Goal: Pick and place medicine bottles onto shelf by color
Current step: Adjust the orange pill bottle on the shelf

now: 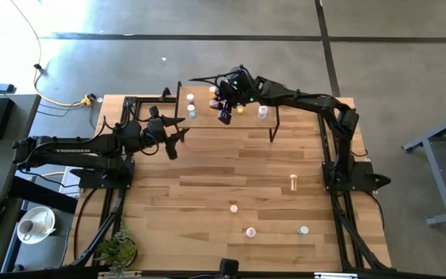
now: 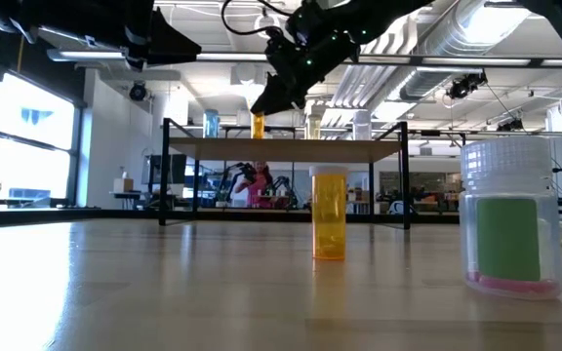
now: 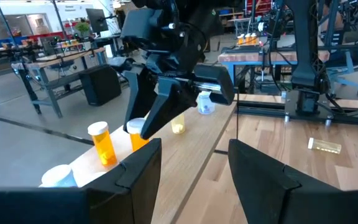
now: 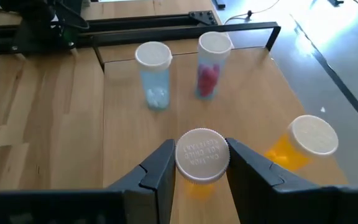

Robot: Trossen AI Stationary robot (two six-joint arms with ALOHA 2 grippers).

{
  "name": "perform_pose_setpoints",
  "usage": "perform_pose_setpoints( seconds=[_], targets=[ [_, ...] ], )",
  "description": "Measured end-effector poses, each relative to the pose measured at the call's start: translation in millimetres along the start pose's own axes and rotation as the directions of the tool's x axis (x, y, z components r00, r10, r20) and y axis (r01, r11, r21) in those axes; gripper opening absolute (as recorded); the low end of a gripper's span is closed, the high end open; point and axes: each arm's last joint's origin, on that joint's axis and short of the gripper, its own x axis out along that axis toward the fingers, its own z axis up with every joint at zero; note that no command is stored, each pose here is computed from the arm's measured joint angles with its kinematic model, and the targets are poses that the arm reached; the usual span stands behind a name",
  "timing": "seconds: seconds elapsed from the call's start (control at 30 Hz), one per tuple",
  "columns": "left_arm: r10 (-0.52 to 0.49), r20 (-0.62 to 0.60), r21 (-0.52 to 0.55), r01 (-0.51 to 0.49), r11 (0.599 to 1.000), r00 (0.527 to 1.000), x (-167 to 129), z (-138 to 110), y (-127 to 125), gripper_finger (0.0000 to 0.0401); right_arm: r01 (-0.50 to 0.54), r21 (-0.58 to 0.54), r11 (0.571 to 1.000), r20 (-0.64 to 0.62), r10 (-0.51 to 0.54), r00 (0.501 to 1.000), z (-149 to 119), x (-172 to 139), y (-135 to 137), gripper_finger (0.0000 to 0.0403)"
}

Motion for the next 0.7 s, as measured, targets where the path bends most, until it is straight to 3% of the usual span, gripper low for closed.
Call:
perform_pose_setpoints(
  seconds=[0.7],
  targets=[
    [-0.001,-0.003,0.003,0.001,1.0,1.0,0.0,-0.3,-0.1,0.0175,0.003,0.028,1.0,-0.033,-0.002,0.999,-8.0,5.5,-2.2,0.0114]
  ],
)
